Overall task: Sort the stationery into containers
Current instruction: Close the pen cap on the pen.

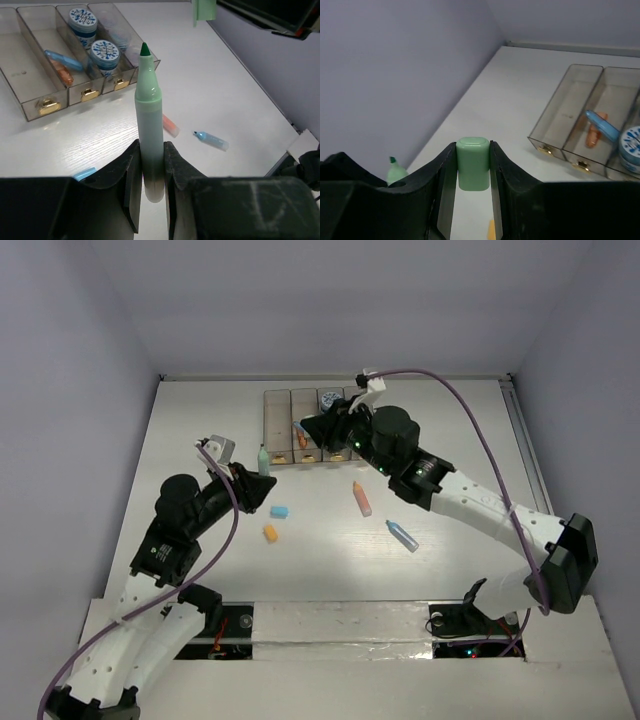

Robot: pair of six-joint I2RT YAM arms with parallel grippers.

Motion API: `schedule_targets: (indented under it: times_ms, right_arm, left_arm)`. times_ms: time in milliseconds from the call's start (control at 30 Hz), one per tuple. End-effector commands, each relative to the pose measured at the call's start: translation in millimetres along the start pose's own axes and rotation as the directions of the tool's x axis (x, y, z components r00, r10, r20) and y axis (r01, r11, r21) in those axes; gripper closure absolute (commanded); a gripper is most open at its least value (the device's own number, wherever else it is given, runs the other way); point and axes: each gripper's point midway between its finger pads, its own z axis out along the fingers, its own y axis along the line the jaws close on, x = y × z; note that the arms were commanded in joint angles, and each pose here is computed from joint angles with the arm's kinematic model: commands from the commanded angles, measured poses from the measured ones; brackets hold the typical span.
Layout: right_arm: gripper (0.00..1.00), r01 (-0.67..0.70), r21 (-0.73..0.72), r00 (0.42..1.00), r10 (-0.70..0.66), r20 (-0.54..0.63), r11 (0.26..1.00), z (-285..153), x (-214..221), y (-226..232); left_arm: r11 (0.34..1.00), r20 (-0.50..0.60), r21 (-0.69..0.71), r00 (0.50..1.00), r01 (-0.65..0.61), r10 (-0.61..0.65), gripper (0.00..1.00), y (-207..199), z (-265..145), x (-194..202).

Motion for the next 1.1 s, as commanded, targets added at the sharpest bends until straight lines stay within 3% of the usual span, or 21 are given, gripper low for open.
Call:
schedule_targets:
  times_ms: [0, 333, 633, 1067]
  right_arm:
    - [1.00, -0.105, -0.145, 0.988, 0.119, 0.096, 0.984, 11, -38, 42]
    - [1.00, -0.173, -0.235, 0.975, 0.200, 0.096, 0.957, 34, -48, 70]
    - [1.00, -0.174, -0.196, 0.982, 0.184, 0.034, 0.965, 65, -8, 74]
    - [0.99, -0.141, -0.190, 0.989, 0.146, 0.012, 0.972, 69, 9, 86]
  left_arm:
    - [0.999, 0.045, -0.045, 0.999, -0.007, 0.009, 1.00, 7, 5, -14]
    - [0.997, 0.015, -0.073, 1.000, -0.018, 0.020, 1.00, 15, 13, -12]
    - [0.999, 0.017, -0.049, 1.000, -0.018, 0.019, 1.00, 12, 14, -10]
    - [0.998, 0.011, -0.066, 1.000, -0.021, 0.022, 1.00, 15, 15, -9]
